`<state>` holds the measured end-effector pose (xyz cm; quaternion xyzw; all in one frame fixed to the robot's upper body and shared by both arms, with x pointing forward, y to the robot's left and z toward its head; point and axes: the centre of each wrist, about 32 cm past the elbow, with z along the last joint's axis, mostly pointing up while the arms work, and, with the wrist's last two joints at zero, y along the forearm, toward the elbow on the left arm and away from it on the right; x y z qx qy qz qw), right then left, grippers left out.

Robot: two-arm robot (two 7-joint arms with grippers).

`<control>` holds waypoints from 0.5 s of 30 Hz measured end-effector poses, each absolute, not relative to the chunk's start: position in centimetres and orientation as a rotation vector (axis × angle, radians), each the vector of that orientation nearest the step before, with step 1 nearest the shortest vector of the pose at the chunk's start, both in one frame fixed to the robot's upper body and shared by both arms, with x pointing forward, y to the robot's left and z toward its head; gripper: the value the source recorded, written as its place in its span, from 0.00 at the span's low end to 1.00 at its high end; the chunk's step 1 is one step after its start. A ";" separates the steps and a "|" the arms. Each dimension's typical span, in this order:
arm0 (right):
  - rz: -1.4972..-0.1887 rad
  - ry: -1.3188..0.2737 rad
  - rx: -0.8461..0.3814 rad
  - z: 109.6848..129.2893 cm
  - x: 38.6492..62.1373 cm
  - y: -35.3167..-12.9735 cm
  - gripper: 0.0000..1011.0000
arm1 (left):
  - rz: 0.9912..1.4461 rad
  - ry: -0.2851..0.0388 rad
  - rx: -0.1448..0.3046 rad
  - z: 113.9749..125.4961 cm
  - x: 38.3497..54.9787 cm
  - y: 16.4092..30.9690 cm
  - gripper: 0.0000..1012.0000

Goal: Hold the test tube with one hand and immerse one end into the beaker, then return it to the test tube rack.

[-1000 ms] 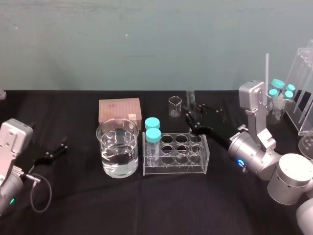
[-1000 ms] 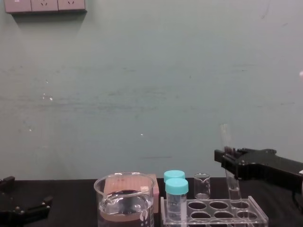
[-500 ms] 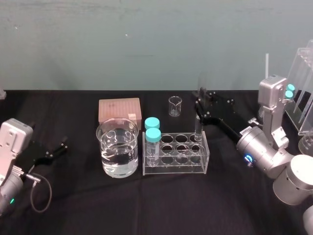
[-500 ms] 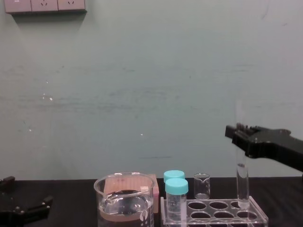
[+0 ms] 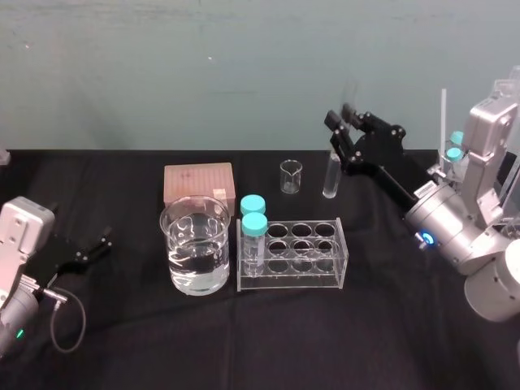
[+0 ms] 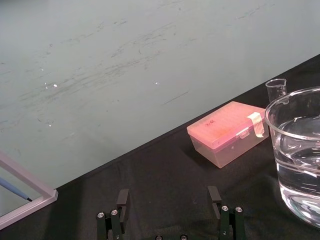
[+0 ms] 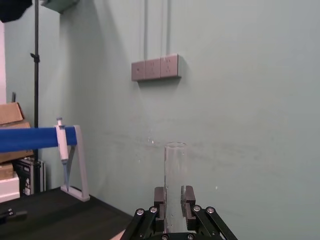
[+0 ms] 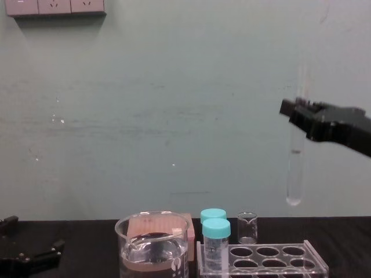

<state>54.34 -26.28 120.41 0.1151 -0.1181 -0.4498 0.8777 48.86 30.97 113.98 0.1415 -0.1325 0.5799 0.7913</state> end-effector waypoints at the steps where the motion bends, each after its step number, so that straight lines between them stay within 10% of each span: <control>1: -0.938 -0.251 0.241 120.5 54.3 -26.3 0.22 | 1.248 -0.285 0.304 114.0 48.9 31.0 0.99; 15: -0.955 -0.288 0.249 121.9 53.5 -27.0 0.22 | 1.248 -0.285 0.304 114.0 48.9 31.0 0.99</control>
